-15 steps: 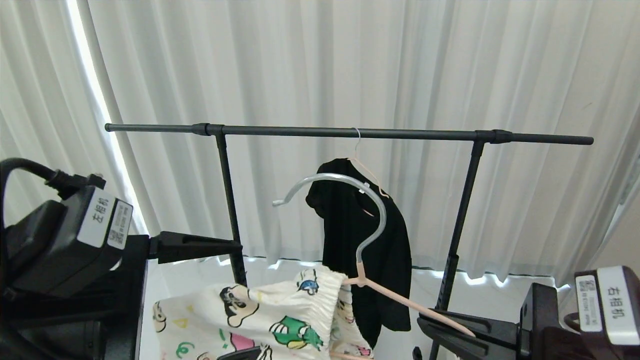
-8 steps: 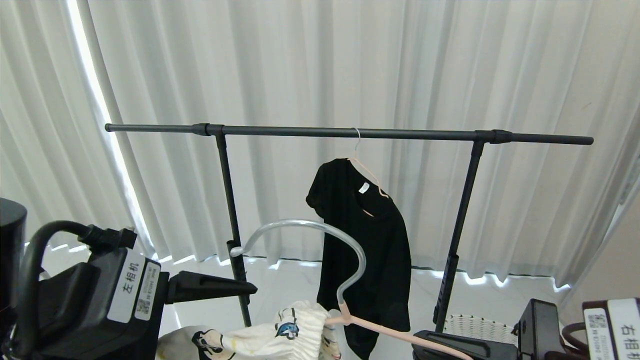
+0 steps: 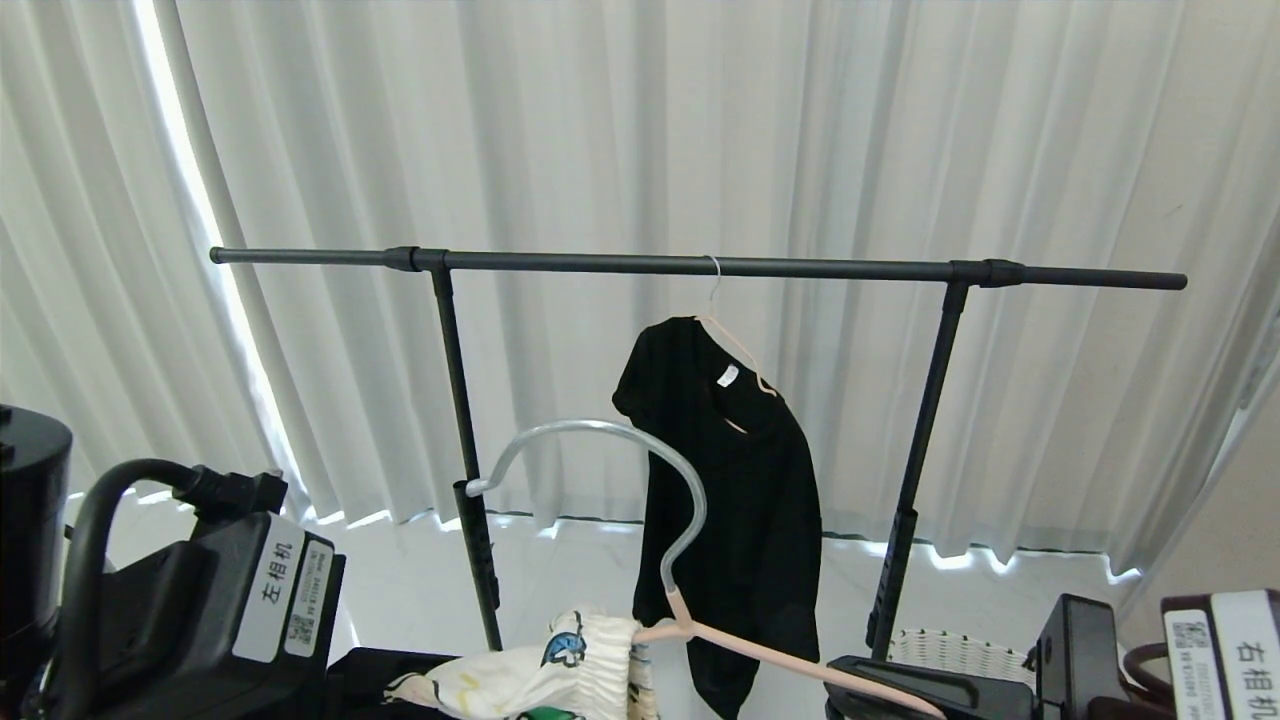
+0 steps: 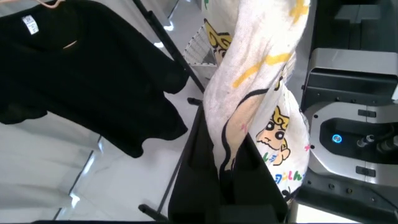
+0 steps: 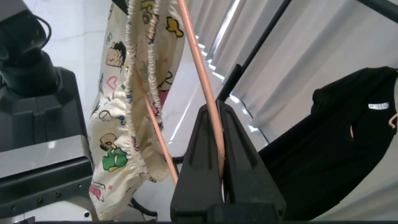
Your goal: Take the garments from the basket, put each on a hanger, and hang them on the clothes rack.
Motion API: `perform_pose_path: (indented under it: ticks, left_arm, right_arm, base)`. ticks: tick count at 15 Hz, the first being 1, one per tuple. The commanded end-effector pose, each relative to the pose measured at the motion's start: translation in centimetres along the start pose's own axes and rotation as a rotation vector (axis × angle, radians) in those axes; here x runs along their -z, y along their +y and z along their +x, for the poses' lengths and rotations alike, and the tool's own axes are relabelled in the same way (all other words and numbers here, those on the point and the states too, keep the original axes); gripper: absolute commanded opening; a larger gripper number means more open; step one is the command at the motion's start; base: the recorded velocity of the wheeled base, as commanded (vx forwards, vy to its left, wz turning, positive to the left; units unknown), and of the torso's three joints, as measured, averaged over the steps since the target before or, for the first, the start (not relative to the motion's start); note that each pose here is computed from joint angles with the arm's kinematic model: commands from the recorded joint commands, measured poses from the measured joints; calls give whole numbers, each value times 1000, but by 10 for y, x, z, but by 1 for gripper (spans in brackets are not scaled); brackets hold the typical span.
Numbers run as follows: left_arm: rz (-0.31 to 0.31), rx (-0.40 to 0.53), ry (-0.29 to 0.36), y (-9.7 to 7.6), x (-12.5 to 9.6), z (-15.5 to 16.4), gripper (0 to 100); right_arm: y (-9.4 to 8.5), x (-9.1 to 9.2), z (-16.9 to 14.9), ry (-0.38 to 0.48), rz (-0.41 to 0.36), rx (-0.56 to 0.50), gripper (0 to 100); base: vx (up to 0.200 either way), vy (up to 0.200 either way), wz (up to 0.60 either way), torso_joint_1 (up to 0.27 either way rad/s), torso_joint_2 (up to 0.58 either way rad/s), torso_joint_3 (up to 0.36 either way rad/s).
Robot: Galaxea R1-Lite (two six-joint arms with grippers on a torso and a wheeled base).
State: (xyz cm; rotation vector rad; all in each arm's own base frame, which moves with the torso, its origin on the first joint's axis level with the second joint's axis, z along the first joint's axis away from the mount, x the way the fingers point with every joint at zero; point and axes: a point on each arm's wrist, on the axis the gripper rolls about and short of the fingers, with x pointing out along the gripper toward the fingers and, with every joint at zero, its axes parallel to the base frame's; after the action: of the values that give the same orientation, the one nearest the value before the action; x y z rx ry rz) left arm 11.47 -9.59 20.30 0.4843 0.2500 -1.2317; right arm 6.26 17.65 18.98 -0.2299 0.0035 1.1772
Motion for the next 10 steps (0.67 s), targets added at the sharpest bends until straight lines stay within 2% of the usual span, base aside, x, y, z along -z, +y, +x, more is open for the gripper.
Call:
perform_pose_path:
  ticks: [1,2,4,6,8,10]
  left_arm:
    - [-6,-4,6,1,1,1,0]
    - [-8,-5,8,1,1,1,0]
    - [-7,-6,11,0,2,1,0]
    - [-9,-35,33,0,5,0,0]
    - [-25,-143,96,1,15,-2,0]
    - [-14,-242,82,5,17,-7,0]
  right_arm:
    - [0,1,0,2,-1,-1,0]
    - [0,1,0,4,-1,0,100]
    - [0,6,-1,28,-2,23,100]
    - [-3,13,-3,62,3,109,100]
    - [-13,15,-3,77,9,183,100]
    - [-24,17,-4,90,18,243,100]
  base:
    - [0,0,0,0,0,0]
    - [0,0,0,0,0,0]
    - [0,0,0,0,0,0]
    - [0,0,0,0,0,0]
    - [0,0,0,0,0,0]
    - [0,0,0,0,0,0]
